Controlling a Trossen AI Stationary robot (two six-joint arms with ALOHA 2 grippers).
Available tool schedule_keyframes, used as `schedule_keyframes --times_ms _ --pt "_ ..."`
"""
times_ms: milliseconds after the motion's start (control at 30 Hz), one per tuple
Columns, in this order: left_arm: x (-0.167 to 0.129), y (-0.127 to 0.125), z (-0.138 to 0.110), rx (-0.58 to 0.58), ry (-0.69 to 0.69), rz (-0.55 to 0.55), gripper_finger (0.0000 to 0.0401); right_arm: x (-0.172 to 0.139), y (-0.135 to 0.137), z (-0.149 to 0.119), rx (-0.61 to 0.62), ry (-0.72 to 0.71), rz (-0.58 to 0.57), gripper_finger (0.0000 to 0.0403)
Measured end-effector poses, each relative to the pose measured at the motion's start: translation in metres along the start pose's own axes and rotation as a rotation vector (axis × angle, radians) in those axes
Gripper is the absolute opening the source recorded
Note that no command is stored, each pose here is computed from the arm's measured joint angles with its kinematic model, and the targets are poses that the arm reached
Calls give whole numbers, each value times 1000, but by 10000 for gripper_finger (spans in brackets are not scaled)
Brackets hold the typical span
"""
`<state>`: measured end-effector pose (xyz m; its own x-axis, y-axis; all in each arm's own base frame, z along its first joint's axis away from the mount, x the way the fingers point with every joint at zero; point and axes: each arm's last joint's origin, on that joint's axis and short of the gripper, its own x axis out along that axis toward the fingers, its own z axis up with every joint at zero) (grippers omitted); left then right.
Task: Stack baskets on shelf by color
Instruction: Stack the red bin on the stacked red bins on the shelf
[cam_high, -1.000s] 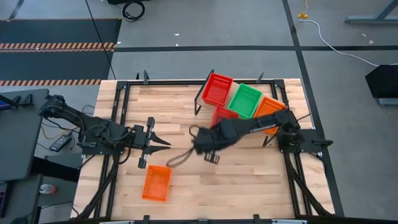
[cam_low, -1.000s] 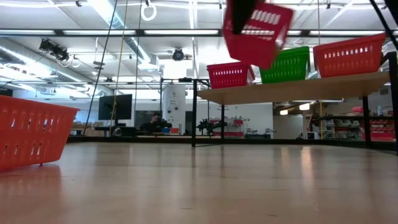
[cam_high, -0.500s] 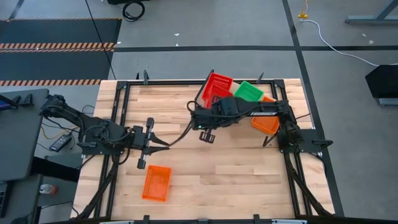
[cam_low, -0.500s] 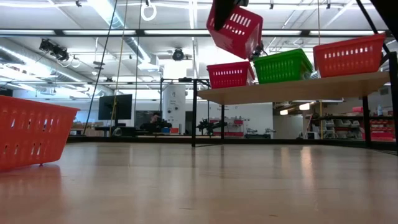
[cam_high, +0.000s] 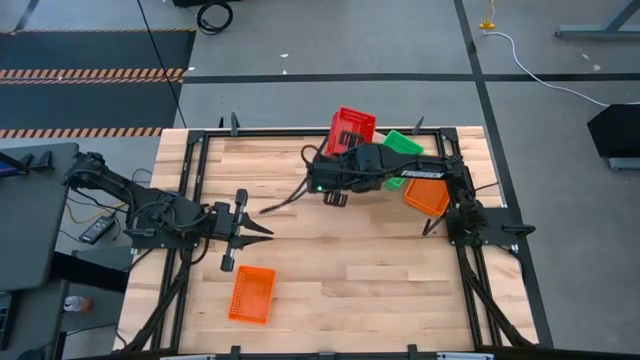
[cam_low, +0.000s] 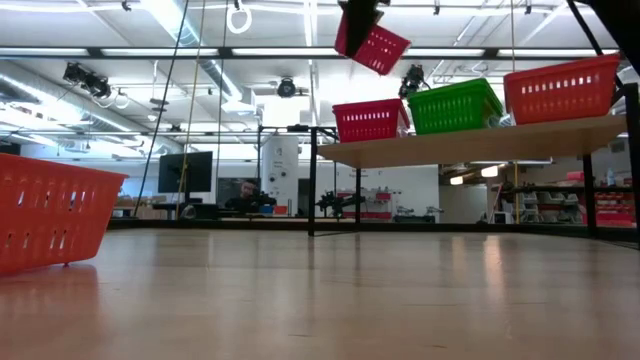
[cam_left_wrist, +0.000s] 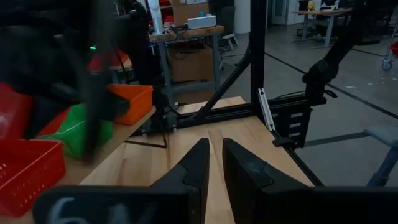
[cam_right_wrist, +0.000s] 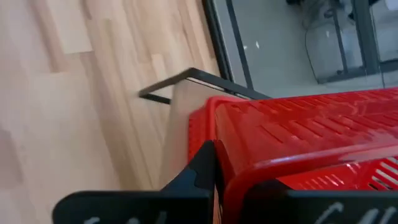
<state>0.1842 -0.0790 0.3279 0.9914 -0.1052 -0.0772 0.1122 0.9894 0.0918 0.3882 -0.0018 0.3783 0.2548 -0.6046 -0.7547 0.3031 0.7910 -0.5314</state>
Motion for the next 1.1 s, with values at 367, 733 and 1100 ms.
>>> schedule_keyframes --times_ms 367,733,1100 --pt "0 0 0 0 3 0 50 32 -42 2 124 78 16 11" --pt "0 0 0 -6 4 0 51 43 -55 0 255 125 135 12" --pt "0 0 0 -7 5 0 53 43 -55 2 268 116 157 24"
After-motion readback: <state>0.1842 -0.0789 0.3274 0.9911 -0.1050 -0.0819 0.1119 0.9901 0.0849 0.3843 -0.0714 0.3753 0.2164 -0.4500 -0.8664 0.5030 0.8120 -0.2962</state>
